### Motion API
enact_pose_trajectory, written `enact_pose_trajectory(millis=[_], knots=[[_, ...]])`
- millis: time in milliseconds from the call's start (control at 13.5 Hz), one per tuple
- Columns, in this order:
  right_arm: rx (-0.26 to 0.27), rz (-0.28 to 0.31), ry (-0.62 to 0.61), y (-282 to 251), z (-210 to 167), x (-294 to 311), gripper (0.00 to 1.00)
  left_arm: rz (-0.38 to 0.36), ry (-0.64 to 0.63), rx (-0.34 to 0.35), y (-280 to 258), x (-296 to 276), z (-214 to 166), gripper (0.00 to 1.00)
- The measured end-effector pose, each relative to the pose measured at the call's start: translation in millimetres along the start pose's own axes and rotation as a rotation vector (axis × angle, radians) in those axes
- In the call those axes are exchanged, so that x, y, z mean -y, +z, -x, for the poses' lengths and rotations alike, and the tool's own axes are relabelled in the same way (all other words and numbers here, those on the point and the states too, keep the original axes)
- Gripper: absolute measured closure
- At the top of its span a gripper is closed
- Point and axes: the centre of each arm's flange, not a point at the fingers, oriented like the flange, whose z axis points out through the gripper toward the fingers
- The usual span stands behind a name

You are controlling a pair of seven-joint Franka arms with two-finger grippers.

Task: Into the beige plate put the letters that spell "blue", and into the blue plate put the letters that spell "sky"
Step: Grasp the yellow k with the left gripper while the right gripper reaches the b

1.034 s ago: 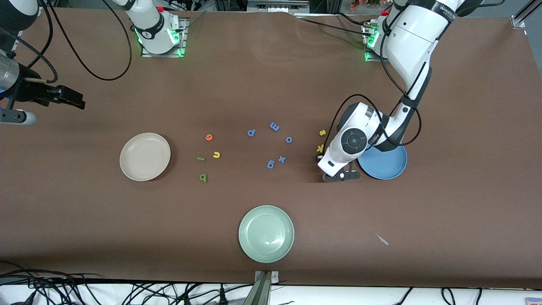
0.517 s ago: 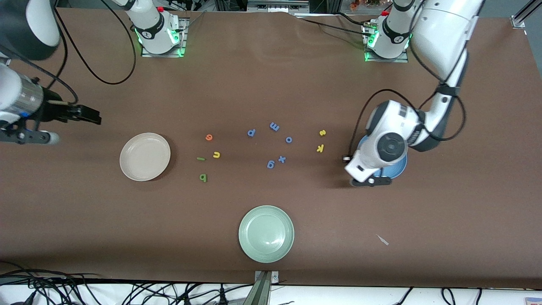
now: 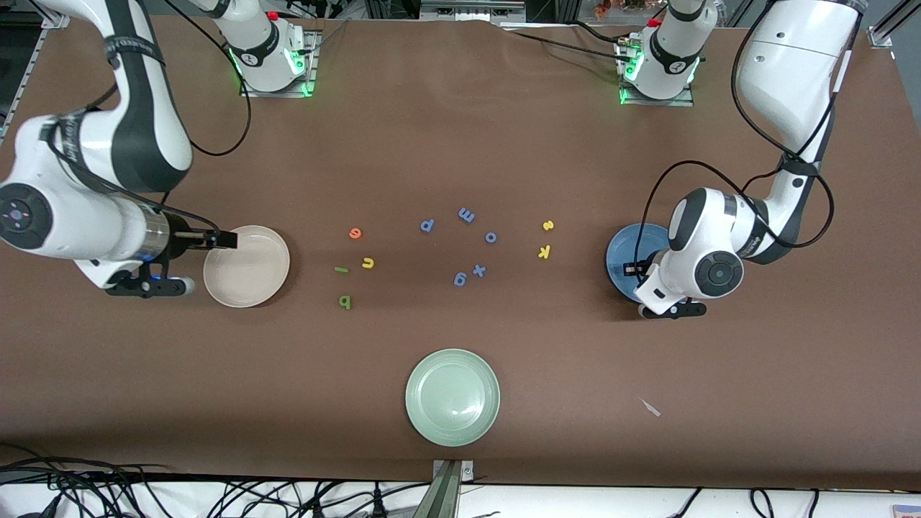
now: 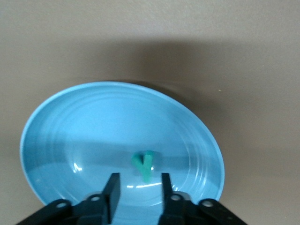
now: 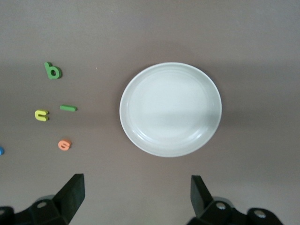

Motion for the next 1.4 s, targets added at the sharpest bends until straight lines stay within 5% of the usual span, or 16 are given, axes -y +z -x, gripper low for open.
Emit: enact_pose_trajectory(millis=[369,960,1182,1403], knots=[[-0.048,0.008,0.009,26,-17,37,0.00,0.027,0.110,-0.021,-27,-67,21,0.00],[-0.146,0.010,0.106,88,-40,102,0.00,0.035,0.317,-0.075,18,-197,68,0.01],[-0.171,-0.024,0.137,107,-46,121,0.00,0.054,0.318,-0.082,46,-202,62,0.11],[-0.172,-0.065,0.161,121,-52,124,0.00,0.057,0.316,-0.087,46,-201,60,0.43]])
